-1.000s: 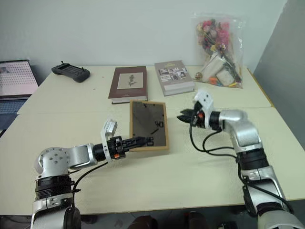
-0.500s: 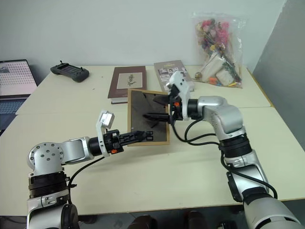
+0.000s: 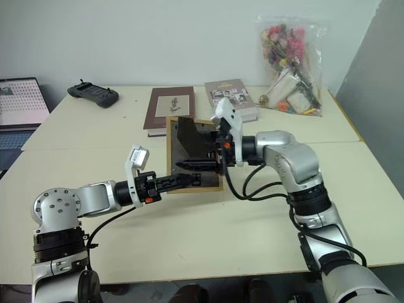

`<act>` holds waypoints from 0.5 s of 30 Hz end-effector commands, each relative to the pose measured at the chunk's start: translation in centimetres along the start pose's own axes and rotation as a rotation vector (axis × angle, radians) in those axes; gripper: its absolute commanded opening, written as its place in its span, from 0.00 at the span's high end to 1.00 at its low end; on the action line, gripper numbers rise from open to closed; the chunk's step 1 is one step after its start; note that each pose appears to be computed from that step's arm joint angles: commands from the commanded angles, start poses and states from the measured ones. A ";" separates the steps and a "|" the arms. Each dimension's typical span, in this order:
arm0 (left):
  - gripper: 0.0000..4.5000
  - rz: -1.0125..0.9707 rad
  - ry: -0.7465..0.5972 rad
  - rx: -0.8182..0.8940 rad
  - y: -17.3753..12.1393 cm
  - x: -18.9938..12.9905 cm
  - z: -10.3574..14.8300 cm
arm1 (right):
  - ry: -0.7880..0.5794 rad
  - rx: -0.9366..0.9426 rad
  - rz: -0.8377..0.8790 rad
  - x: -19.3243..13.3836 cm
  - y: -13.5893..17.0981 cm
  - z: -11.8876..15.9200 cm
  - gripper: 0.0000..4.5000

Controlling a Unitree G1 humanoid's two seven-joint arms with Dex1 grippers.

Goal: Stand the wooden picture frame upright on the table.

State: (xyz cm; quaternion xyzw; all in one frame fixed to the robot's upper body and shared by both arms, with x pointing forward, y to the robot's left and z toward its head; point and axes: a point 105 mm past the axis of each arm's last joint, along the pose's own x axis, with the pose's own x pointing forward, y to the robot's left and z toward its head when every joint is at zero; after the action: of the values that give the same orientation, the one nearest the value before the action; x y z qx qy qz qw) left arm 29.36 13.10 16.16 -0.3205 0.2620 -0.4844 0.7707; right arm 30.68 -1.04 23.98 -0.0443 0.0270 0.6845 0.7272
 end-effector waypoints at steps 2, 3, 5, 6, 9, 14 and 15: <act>0.71 -0.074 -0.003 -0.008 -1.5 -0.6 0.1 | -0.003 -0.001 0.119 -1.6 3.2 0.7 0.00; 0.71 -0.079 0.009 -0.023 -1.5 -0.7 -0.1 | 0.006 -0.007 0.094 -2.1 3.1 0.5 0.00; 0.71 -0.095 0.034 -0.057 -1.6 -0.6 -0.6 | 0.031 -0.022 0.020 -3.4 2.3 0.1 0.00; 0.71 -0.100 0.041 -0.070 -1.6 -0.6 -0.8 | 0.040 -0.025 -0.001 -3.8 2.0 -0.1 0.00; 0.71 -0.129 0.063 -0.157 -1.4 -0.8 -1.0 | 0.095 -0.114 -0.139 -6.9 0.3 -1.1 0.00; 0.71 -0.163 0.056 -0.287 -1.4 -1.5 -0.1 | 0.262 -0.658 -0.320 -10.7 -1.8 -3.4 0.00; 0.71 -0.174 0.043 -0.306 -1.5 -1.4 0.2 | 0.286 -0.803 -0.344 -10.9 -2.2 -3.8 0.00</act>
State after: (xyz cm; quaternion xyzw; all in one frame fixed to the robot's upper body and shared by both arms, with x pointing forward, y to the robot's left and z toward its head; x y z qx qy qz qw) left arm 28.05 14.38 15.22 -0.4305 0.3484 -0.4784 0.6815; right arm 32.18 -12.39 20.77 -0.2925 -0.0465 0.5371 0.7898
